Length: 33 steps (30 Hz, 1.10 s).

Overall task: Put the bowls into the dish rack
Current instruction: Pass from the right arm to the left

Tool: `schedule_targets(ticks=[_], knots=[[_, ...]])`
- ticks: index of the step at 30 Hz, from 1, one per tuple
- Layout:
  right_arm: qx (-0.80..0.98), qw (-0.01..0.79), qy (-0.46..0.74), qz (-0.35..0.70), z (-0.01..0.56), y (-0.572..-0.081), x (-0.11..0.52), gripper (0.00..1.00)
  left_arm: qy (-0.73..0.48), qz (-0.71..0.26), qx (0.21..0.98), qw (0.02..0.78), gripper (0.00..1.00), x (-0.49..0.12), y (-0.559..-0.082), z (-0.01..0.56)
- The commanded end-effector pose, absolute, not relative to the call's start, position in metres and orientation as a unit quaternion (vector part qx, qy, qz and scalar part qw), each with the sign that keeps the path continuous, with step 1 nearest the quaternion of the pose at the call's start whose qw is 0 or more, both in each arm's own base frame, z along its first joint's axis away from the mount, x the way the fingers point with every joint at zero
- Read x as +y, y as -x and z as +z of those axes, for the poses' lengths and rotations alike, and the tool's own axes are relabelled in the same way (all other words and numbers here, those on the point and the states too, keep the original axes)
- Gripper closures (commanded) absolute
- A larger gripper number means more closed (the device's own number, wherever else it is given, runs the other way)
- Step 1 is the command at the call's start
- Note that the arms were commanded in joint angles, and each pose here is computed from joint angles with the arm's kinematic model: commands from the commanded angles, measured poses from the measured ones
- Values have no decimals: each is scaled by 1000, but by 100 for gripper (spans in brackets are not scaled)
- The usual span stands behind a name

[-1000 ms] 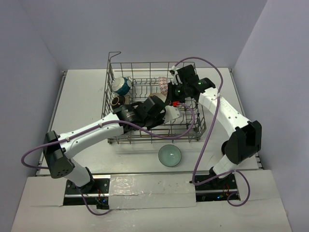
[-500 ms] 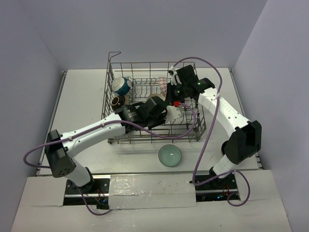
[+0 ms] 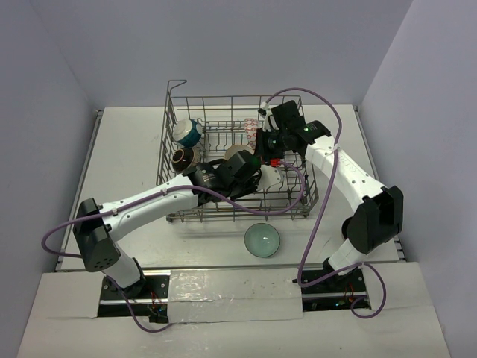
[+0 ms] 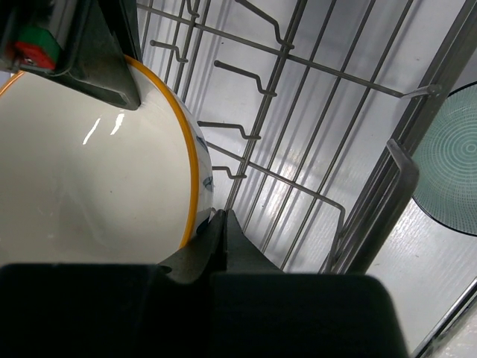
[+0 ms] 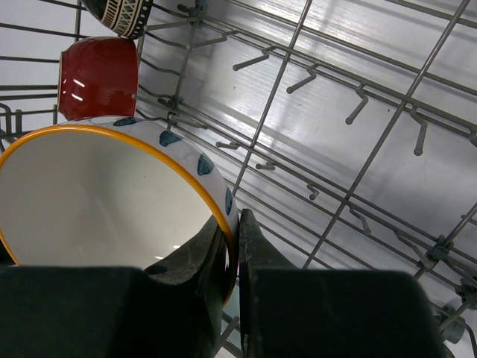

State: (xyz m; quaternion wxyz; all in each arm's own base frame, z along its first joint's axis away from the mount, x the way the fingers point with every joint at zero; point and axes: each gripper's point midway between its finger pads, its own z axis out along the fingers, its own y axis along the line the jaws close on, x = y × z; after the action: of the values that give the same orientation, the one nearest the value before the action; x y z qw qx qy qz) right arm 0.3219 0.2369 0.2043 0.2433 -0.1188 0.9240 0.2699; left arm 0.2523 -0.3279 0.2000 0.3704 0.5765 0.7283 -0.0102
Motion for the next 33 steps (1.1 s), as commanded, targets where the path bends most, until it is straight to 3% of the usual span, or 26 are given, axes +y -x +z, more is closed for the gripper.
schedule_targets(ticks=[1,4,6,7,10,11,26,33], knots=[[907,253,151,301,226,-309,248,100,-549,1,723,420,100,-329,-267,224],[908,250,152,300,223,-310,249,100,-538,12,723,433,99,-323,-270,232],[910,245,151,299,220,-310,249,100,-532,18,722,441,91,-320,-272,234],[910,244,151,299,219,-310,250,100,-531,17,720,446,77,-319,-271,237],[911,240,151,299,217,-311,250,100,-524,13,717,459,50,-318,-270,245],[911,240,152,298,216,-311,250,100,-524,12,714,464,46,-318,-270,249],[912,230,155,301,211,-311,252,100,-541,7,697,472,45,-323,-262,254],[907,237,160,310,218,-308,253,100,-551,6,695,461,57,-333,-265,243]])
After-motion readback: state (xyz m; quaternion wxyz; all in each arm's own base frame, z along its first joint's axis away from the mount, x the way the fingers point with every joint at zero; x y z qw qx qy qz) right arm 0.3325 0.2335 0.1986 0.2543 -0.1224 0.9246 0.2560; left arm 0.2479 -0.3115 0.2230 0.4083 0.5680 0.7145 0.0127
